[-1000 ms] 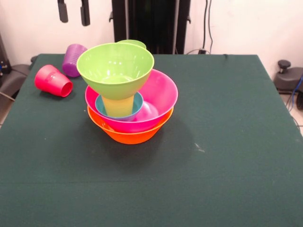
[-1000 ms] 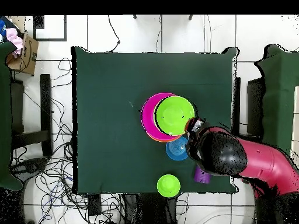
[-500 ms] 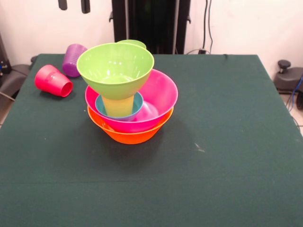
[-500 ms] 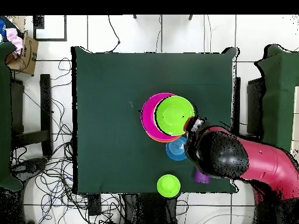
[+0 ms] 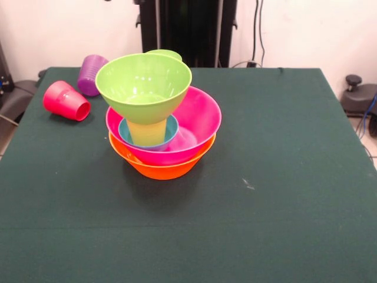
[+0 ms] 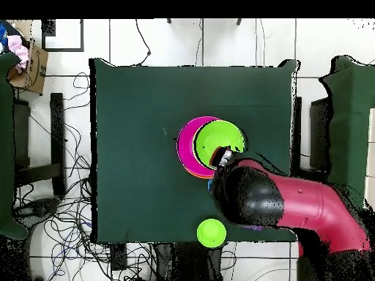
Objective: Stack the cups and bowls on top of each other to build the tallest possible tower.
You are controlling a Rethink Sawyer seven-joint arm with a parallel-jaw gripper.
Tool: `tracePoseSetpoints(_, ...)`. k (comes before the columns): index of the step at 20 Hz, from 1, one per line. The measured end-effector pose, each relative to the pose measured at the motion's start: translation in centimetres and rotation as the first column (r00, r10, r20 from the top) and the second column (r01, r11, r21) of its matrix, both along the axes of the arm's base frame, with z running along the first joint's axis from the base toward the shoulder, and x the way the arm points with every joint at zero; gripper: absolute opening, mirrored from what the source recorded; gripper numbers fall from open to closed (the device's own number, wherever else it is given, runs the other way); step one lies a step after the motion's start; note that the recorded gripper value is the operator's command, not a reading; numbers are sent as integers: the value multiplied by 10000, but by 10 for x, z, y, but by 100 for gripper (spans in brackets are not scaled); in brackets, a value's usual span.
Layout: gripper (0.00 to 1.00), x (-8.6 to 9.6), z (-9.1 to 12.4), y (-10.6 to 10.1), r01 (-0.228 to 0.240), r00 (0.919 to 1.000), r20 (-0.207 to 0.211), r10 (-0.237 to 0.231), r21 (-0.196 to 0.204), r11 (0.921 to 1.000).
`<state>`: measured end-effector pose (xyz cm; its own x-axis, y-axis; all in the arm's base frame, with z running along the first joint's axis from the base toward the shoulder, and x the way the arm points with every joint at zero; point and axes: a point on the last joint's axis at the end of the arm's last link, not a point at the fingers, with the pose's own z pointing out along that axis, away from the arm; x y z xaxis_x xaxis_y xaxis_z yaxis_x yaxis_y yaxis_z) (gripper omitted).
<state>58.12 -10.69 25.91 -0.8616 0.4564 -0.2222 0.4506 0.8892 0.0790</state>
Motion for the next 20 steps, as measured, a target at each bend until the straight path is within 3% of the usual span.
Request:
tracePoseSetpoints(6,100,2,2,21,-360,9993,13,360,-49,9993)
tracePoseSetpoints(11,100,1,0,25,-408,9992,-32,408,-46,9992)
tracePoseSetpoints(15,100,-3,-5,29,-402,9991,-122,402,-70,9992)
tracePoseSetpoints(20,100,-11,-13,48,-578,9983,-73,577,-196,9981)
